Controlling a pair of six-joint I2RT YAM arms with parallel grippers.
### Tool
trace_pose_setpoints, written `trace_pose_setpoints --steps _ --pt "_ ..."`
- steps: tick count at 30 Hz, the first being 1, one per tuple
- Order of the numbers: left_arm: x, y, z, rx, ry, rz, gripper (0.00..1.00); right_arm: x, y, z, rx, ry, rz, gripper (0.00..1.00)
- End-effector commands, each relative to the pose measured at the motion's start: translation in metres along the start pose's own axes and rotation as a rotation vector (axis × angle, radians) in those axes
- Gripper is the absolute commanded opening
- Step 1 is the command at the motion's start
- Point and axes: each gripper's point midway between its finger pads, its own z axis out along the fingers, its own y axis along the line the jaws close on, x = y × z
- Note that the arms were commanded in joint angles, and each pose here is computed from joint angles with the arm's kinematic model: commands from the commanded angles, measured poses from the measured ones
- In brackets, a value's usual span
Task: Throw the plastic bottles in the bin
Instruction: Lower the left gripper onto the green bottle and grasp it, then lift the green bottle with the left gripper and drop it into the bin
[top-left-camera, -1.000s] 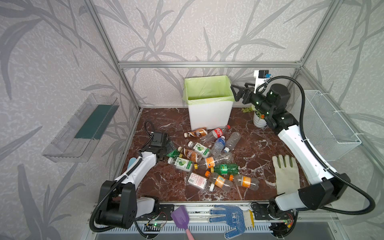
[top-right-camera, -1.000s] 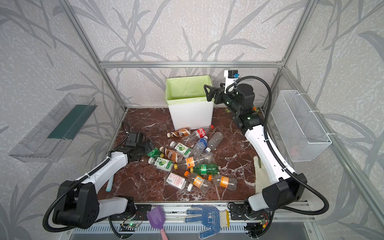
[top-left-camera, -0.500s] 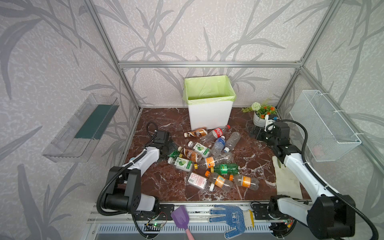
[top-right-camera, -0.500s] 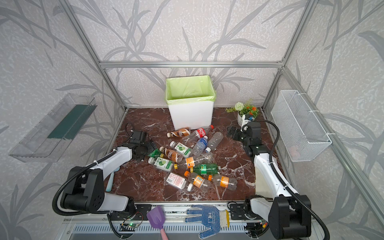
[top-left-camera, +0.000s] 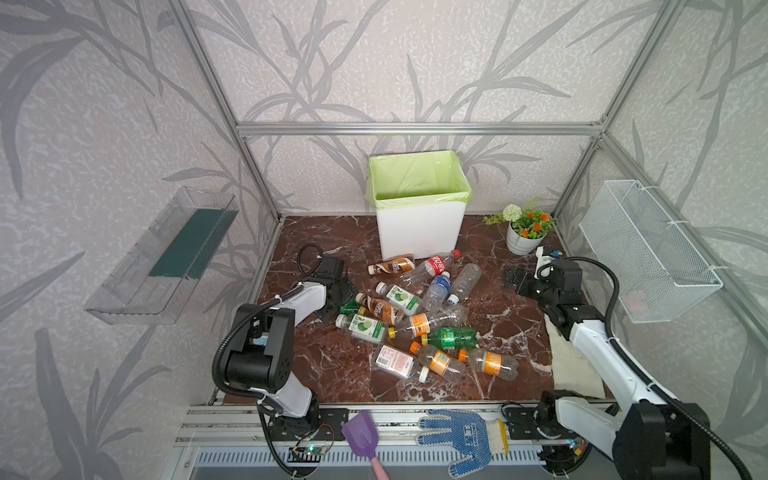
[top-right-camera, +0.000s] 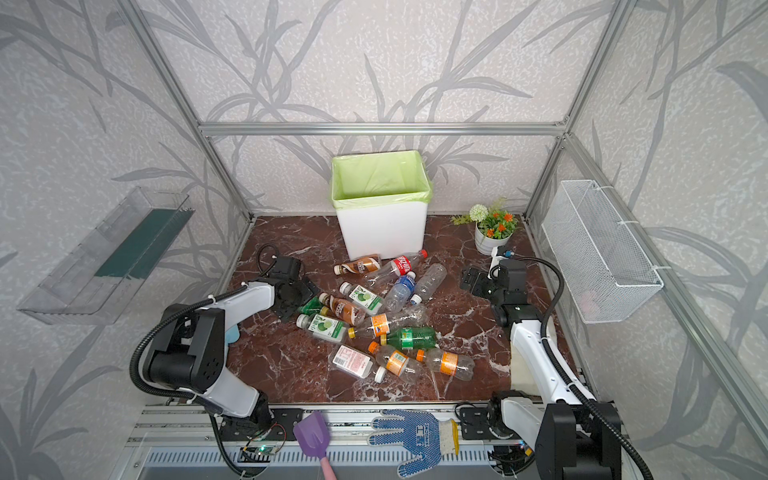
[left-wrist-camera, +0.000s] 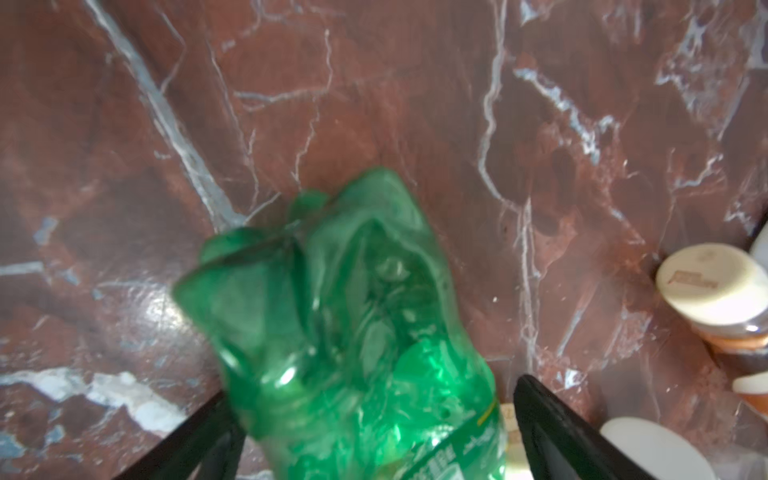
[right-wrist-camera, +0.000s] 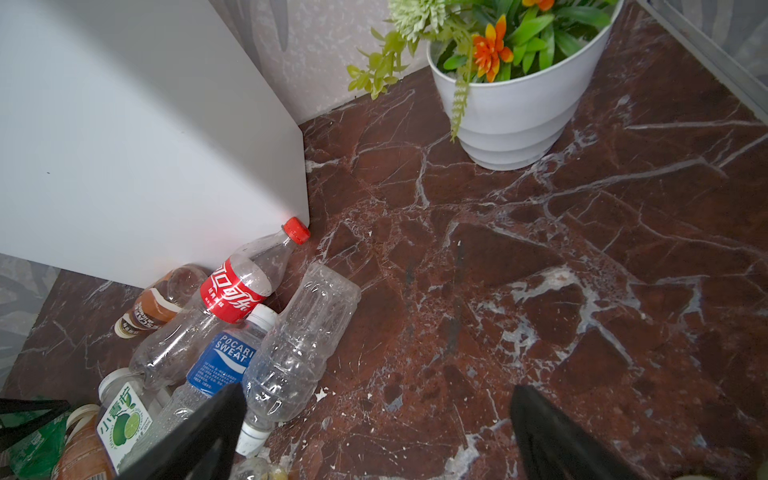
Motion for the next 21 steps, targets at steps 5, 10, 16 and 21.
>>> trace_pose_setpoints --steps 5,10,16,21 --pt "-0.005 -0.001 0.008 -0.044 0.004 -0.031 0.95 0.006 -0.009 0.003 0.016 0.016 0.007 0.99" --pt "-0.007 -0.006 0.011 -0.027 0.015 -0.022 0.82 0.006 -0.013 0.002 0.023 0.015 0.012 0.99" --pt "-0.013 -0.005 0.007 -0.02 0.003 -0.034 0.64 0.003 -0.018 0.0 0.032 0.009 0.031 0.99" --pt "-0.028 -0.008 -0.01 0.008 -0.045 -0.034 0.57 0.002 -0.02 0.0 0.034 0.005 0.037 0.99"
